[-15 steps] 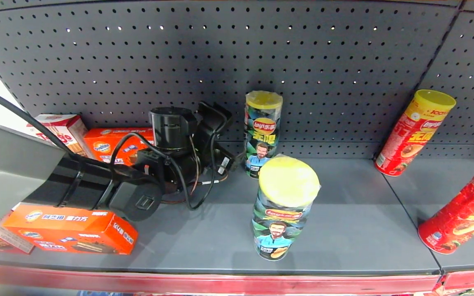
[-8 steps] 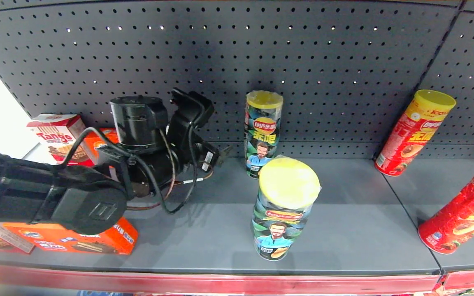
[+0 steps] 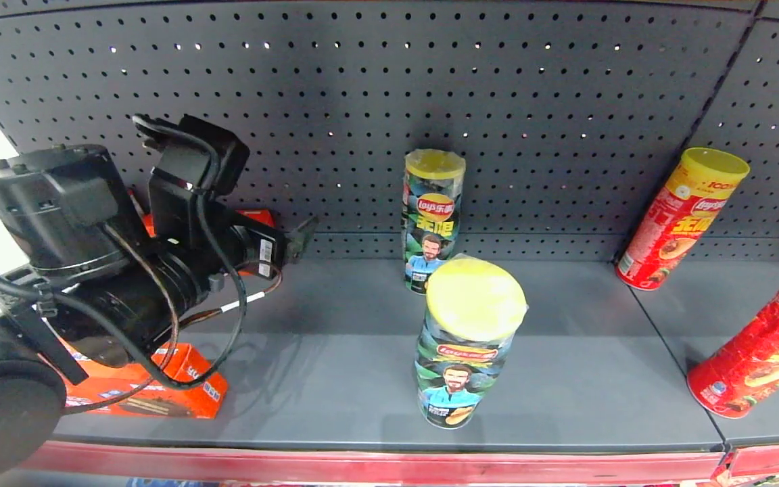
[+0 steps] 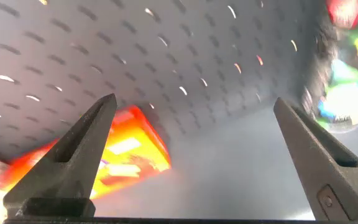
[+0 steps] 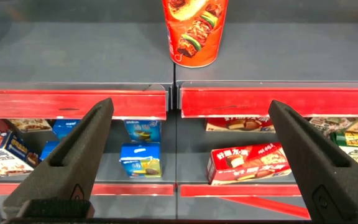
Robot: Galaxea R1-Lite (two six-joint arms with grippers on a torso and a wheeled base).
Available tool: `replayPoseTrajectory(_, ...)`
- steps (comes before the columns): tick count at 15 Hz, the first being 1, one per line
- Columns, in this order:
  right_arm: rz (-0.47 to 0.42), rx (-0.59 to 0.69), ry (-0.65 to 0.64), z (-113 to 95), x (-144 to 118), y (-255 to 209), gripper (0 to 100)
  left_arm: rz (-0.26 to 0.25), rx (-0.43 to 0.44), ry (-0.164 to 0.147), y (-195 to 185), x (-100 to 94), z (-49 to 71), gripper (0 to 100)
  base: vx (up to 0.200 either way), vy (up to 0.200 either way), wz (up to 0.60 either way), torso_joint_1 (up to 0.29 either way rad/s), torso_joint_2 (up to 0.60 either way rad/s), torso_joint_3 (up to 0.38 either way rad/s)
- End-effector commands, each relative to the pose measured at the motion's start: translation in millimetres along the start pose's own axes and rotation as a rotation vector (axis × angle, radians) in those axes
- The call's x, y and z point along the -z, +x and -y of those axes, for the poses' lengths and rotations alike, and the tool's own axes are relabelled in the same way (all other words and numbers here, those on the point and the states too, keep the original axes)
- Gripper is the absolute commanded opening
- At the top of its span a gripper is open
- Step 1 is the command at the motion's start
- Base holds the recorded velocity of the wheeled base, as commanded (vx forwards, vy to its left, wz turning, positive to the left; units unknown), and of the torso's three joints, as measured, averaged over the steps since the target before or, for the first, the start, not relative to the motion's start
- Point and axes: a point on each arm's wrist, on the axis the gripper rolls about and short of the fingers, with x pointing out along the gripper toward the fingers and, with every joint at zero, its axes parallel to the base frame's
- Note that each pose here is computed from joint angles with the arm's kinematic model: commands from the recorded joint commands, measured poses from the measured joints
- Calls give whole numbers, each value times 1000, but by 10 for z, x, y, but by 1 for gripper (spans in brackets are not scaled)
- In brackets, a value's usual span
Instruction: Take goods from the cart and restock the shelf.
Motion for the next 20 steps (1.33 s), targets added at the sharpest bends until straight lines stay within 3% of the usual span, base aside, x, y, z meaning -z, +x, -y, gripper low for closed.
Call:
replayPoseTrajectory(1, 38, -46, 98, -11, -945, 45, 100, 14, -4, -2, 68, -21, 11, 100, 0, 0, 0, 0, 0, 0)
replayPoseTrajectory(4, -32, -202, 103, -23, -1060, 105, 100, 8, 3, -2, 175, 0, 69, 100, 0, 0, 0, 0, 0, 0)
replayPoseTrajectory(6, -81, -363, 84, -60, -1172, 234, 100, -45, 24, 9, 111, 154, 108, 100, 0, 0, 0, 0, 0, 0)
replayPoseTrajectory(11, -230, -633, 0, -189, -1218, 543, 100, -53, 18, 6, -121, 198, 31, 100, 0, 0, 0, 0, 0, 0)
replayPoseTrajectory(14, -360, -813, -47, -451, -1287, 833, 100, -56, 0, 4, -201, 209, -42, 100, 0, 0, 0, 0, 0, 0)
replayPoseTrajectory(15, -361, -816, -48, -457, -1289, 837, 100, -56, 0, 4, -201, 209, -42, 100, 0, 0, 0, 0, 0, 0)
replayPoseTrajectory(17, -443, -869, -88, -657, -1265, 993, 100, -48, -7, 3, -184, 190, -61, 100, 0, 0, 0, 0, 0, 0)
replayPoseTrajectory(20, -447, -856, -102, -841, -1175, 1211, 100, -53, -7, 4, -192, 203, -63, 100, 0, 0, 0, 0, 0, 0)
